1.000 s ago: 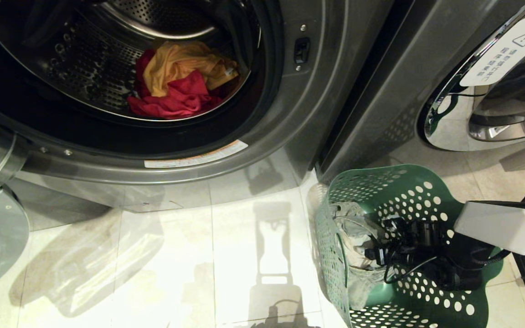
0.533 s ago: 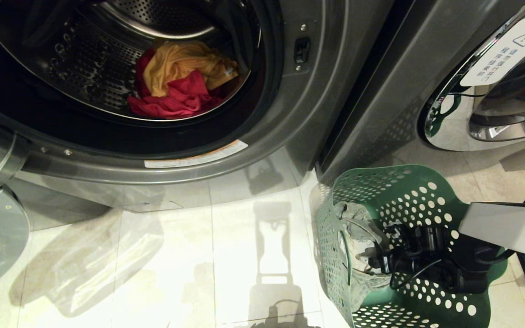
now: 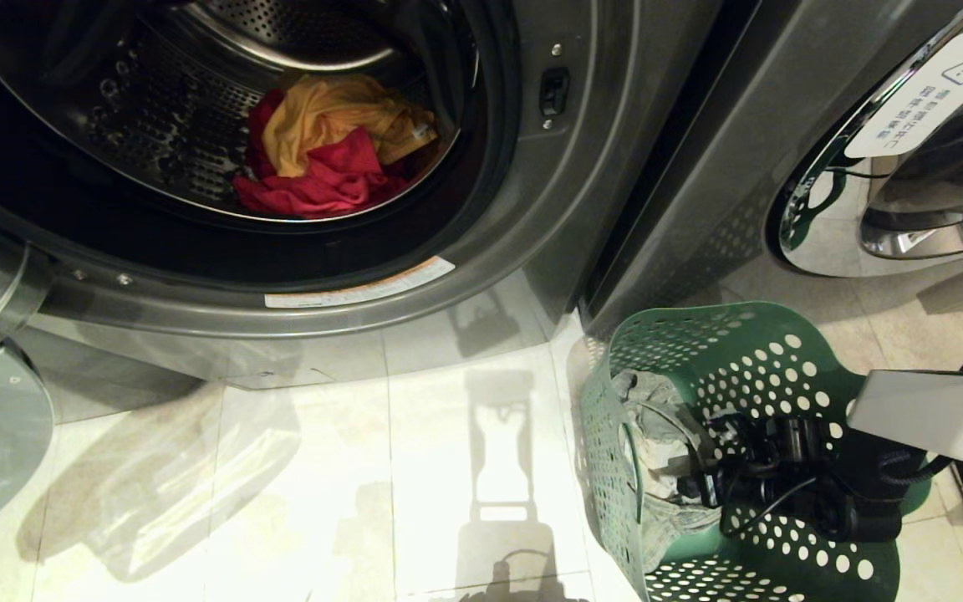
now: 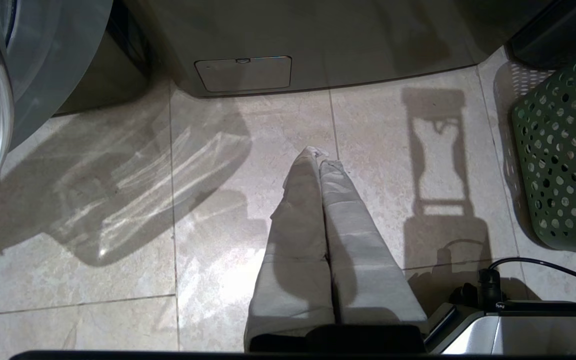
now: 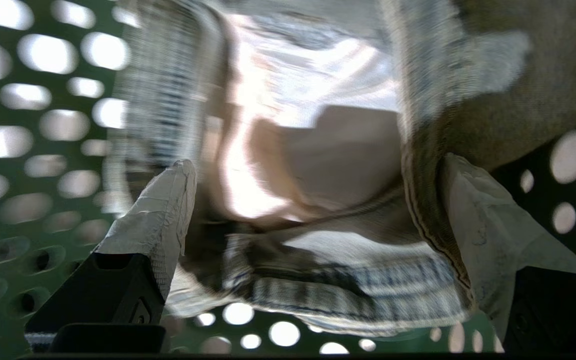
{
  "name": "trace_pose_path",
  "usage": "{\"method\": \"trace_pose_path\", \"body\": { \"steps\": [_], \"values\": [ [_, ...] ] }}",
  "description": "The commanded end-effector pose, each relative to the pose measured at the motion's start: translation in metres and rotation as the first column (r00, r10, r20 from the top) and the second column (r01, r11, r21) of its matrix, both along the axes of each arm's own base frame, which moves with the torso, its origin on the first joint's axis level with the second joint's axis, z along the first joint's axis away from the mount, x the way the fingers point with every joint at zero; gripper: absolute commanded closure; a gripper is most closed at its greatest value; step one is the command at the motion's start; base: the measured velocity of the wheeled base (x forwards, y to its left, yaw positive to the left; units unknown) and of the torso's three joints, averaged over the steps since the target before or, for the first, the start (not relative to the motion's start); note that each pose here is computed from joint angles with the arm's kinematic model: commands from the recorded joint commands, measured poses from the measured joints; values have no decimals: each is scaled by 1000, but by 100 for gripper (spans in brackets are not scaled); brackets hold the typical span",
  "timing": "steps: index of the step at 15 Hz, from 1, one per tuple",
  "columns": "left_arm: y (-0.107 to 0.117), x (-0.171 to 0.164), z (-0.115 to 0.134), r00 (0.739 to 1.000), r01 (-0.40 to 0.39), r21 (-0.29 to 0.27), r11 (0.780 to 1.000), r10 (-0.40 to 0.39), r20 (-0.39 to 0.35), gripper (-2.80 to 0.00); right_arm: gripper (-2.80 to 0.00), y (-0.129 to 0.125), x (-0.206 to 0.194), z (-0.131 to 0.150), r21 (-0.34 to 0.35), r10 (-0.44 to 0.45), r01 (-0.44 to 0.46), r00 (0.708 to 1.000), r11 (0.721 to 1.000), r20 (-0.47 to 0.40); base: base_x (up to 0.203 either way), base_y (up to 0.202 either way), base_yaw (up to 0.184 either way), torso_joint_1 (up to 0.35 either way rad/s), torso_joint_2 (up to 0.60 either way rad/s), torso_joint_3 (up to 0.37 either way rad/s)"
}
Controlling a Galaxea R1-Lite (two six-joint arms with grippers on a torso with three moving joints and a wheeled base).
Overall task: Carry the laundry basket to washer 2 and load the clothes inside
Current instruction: Place the clothes into the washing machine
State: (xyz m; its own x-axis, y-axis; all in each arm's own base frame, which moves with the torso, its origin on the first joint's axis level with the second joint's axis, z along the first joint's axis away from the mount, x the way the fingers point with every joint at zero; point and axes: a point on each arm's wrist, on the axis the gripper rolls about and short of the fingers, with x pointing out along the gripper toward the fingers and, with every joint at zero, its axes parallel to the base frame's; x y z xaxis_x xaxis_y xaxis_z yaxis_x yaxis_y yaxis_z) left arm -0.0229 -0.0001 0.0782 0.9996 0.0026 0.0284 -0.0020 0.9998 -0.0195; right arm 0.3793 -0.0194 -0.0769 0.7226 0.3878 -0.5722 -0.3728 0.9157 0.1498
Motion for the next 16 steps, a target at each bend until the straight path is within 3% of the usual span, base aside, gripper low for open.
{"method": "trace_pose_path", "body": {
  "steps": [1,7,16],
  "values": [
    [0,1,-3,1000,-1,0,1000,1,-11,0,-280,-1,-5,11,18,24,-25,999,1000,28,0,0,0,0,0,0],
    [0,1,-3,1000,-1,0,1000,1,-12,0,-280,1,-24,-6,-53,103,-103,995,993,-2,0,0,0,0,0,0],
    [0,1,-3,1000,-1,0,1000,1,-10,0,-280,-9,-32,-28,-141,80,-86,996,986,-47,0,0,0,0,0,0]
  ]
}}
